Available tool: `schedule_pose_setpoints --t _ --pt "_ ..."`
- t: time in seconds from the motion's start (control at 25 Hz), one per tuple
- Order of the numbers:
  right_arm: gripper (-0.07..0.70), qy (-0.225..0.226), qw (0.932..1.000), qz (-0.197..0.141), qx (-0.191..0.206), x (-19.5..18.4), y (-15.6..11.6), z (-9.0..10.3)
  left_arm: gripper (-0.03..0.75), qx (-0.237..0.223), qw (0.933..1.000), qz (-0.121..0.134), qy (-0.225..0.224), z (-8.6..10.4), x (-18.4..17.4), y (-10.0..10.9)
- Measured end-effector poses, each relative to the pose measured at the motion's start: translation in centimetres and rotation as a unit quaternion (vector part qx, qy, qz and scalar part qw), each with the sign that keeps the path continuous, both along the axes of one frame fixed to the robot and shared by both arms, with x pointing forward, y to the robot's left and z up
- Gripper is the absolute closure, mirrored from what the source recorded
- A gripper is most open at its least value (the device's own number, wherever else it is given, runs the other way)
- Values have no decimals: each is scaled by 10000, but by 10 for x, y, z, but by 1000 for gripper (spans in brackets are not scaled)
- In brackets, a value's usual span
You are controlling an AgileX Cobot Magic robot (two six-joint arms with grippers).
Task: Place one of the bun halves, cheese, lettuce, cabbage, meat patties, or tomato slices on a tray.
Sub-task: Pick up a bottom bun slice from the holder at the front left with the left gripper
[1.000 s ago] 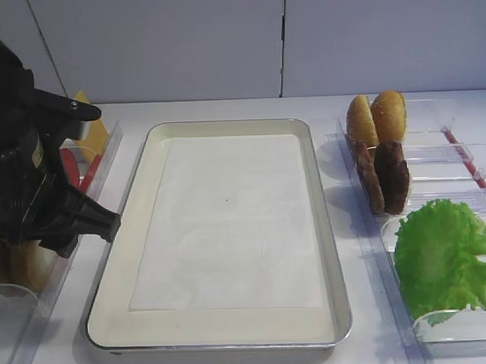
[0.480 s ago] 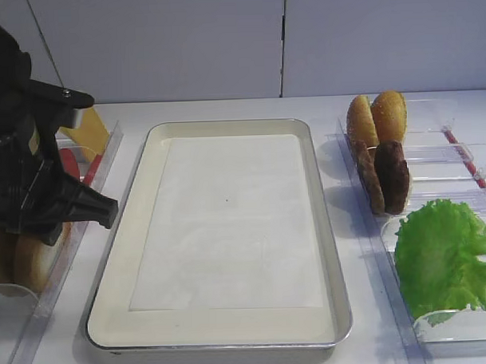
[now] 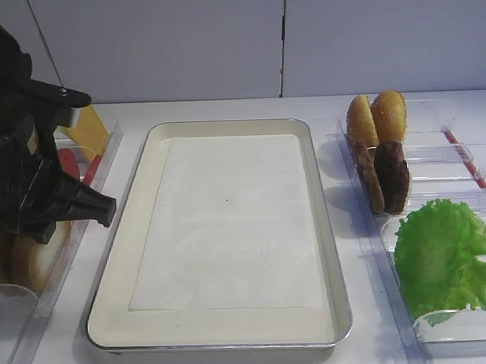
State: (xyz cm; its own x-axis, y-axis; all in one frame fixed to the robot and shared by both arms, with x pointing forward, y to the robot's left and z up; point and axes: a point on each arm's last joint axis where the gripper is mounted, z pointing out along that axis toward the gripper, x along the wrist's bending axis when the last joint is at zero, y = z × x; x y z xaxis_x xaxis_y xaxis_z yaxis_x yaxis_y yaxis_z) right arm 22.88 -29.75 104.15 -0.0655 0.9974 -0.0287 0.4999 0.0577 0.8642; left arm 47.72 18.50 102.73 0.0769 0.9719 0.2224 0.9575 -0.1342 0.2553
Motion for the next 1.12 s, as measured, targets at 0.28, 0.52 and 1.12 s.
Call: schedule_pose_setpoints --t 0.28,0.52,1.12 --pt "87 0 10000 0 0 0 0 0 546 22 10000 69 22 0 -1 1" --pt "87 0 10000 0 0 0 0 0 546 -129 9996 158 -216 24 -7 5" --pt "87 0 10000 0 0 0 0 0 547 -1834 9793 77 -858 82 -44 6"
